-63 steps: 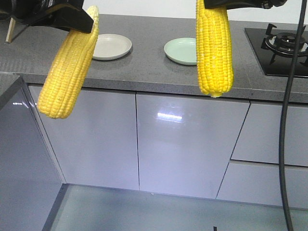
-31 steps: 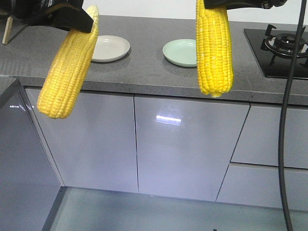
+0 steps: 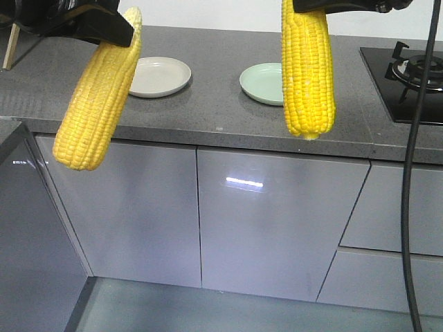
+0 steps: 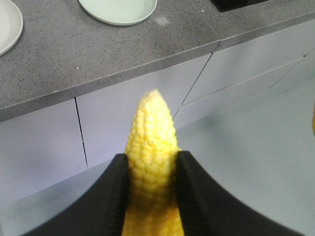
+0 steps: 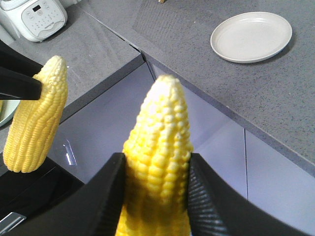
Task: Distribute corn equally
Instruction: 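Drive the base holding both cobs toward the counter with empty plates, then drive closer and stop facing the cream and pale green plates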
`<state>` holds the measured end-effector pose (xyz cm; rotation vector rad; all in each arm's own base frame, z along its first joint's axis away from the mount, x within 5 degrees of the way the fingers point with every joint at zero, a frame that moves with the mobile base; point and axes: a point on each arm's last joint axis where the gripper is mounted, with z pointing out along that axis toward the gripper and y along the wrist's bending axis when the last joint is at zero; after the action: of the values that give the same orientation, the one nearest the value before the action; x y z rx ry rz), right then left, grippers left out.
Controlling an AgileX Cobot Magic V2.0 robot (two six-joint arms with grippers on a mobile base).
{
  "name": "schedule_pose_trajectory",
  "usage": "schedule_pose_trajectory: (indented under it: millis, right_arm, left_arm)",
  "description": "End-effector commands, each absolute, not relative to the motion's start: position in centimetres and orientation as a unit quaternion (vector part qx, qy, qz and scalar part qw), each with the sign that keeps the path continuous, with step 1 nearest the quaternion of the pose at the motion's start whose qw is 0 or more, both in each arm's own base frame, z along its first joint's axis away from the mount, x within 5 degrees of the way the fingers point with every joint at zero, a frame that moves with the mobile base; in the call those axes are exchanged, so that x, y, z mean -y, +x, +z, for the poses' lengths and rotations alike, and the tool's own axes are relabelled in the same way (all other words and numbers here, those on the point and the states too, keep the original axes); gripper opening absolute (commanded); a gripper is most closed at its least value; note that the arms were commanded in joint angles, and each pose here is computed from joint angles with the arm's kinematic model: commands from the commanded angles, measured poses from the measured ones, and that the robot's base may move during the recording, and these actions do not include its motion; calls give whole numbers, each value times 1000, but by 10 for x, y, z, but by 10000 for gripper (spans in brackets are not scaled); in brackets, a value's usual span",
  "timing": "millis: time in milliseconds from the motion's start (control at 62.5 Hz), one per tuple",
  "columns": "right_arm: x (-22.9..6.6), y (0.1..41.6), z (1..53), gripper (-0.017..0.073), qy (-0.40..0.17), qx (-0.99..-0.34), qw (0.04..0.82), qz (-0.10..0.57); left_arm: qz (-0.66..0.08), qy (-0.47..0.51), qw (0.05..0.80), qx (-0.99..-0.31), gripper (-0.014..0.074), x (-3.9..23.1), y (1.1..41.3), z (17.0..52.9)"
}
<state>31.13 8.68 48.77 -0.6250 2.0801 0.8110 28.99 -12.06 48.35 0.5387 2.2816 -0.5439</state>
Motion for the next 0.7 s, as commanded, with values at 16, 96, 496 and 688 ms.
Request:
schedule_pose_trajectory:
  millis: [16, 96, 496, 688]
  right_arm:
    - [-87, 294, 507, 26, -259, -803, 418, 338]
    - [-87, 294, 507, 26, -259, -803, 418, 338]
    - [-87, 294, 507, 26, -259, -803, 418, 338]
    - [-87, 294, 507, 26, -259, -803, 418, 338]
  left_arm:
    - [-228, 206, 395, -866, -6, 117, 274, 504]
    - [-228, 206, 395, -866, -6, 117, 274, 504]
    - [-229, 206, 395, -866, -7, 117, 274, 504]
    - [-229, 206, 395, -866, -7, 117, 274, 504]
